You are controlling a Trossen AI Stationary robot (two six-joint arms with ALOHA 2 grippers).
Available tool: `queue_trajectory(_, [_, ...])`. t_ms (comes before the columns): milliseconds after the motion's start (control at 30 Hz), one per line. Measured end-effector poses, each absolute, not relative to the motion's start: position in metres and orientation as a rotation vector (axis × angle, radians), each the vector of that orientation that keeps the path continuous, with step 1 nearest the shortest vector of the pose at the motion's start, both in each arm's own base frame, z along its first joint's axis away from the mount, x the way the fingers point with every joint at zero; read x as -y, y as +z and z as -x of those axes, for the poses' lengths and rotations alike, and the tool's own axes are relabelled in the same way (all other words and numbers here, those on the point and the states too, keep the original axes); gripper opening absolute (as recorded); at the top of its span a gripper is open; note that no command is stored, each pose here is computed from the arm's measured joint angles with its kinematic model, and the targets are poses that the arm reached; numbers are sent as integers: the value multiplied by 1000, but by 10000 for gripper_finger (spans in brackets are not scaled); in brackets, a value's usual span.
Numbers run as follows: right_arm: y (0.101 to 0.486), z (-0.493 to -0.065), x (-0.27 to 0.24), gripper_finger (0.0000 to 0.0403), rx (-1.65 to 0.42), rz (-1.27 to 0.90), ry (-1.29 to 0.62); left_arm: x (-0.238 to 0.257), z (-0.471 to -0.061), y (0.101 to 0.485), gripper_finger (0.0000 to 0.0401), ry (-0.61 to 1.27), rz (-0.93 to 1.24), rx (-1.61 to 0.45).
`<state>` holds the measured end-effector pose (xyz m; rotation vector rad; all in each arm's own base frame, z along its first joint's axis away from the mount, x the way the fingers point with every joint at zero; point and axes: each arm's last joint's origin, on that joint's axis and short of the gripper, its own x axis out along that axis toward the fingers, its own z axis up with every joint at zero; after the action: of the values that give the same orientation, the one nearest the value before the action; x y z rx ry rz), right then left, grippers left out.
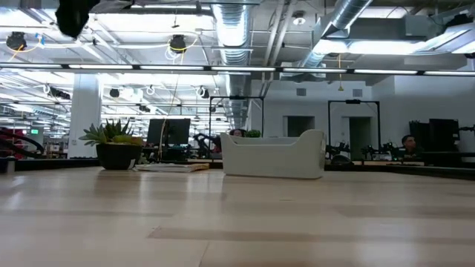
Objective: Pick and place USB-C Cables
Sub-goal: Put the white charger cable into the gray bin
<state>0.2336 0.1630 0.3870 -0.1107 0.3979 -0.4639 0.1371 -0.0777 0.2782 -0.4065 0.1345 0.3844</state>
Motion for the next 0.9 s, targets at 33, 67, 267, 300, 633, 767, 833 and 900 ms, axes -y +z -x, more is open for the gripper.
queue_trajectory(33, [394, -235, -152, 230, -396, 111, -461, 76, -134, 270, 3, 357, 425, -91])
queue_trajectory(67, [401, -237, -140, 230, -395, 111, -454, 74, -131, 261, 3, 331, 442, -51])
queue_trajectory(267, [420, -252, -77, 230, -330, 73, -248, 66, -122, 239, 3, 210, 488, 145])
queue_trajectory(300, [416, -255, -68, 230, -299, 61, -198, 65, -121, 240, 3, 206, 487, 164])
queue_trajectory(633, [305, -315, -12, 230, 90, -203, -2, 65, -133, 242, 3, 150, 470, 206])
queue_trajectory(767, [288, -341, -15, 230, 176, -172, 48, 66, -144, 239, 3, 133, 466, 213])
queue_trajectory(833, [286, -352, -16, 231, 206, -157, 61, 66, -150, 238, 5, 124, 457, 223])
queue_trajectory(900, [284, -364, -16, 236, 192, -164, 61, 66, -155, 236, 7, 117, 442, 227])
